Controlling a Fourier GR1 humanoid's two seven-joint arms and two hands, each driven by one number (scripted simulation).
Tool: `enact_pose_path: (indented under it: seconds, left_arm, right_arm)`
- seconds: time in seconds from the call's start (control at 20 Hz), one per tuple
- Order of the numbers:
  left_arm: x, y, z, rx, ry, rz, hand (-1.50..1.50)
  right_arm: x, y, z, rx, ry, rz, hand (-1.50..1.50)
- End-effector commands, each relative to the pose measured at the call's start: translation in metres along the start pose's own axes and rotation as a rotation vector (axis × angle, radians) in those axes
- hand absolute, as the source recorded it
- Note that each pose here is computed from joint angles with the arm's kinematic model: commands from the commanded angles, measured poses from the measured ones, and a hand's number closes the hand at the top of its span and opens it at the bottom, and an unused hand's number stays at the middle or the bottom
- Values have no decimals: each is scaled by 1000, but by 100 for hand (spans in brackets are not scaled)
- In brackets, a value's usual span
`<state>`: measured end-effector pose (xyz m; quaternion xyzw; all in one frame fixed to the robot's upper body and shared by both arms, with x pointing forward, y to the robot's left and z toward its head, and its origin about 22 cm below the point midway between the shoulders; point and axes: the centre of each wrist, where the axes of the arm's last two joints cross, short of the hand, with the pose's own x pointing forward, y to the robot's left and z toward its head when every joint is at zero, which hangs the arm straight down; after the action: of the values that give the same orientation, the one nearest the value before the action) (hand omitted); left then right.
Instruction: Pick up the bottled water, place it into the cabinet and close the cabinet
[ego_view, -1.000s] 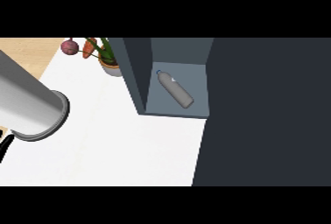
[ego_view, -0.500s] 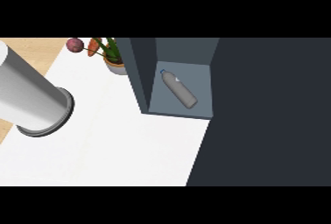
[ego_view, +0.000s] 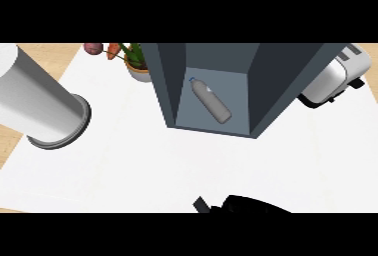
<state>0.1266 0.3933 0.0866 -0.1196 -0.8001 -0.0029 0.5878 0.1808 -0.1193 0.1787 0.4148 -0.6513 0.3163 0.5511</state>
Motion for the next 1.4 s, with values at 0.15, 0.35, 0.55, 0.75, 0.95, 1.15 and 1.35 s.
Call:
enact_pose_path:
  seconds: [0.15, 0.35, 0.55, 0.75, 0.95, 1.15, 1.35]
  left_arm:
    - [10, 14, 5, -29, -17, 14, -150]
    - [21, 30, 20, 0, -25, 0, -150]
    - [29, 45, 45, 35, -27, -4, -150]
    - [25, 43, 68, 59, -28, 0, -150]
    - [32, 46, 74, 89, -22, -34, -150]
    - [47, 45, 74, 99, -30, -21, -150]
    - [36, 42, 89, 124, -16, -11, -150]
  right_arm:
    - [16, 26, -83, 239, 133, -1, 150]
    - [47, 18, -115, 299, 128, -17, 150]
    - [47, -5, -146, 247, 194, -91, 150]
    - [29, -34, -151, 192, 214, -200, 150]
    - [-4, -67, -142, 168, 243, -247, 150]
    - [-16, -76, -143, 118, 244, -264, 150]
    - [-7, -121, -124, 43, 224, -264, 150]
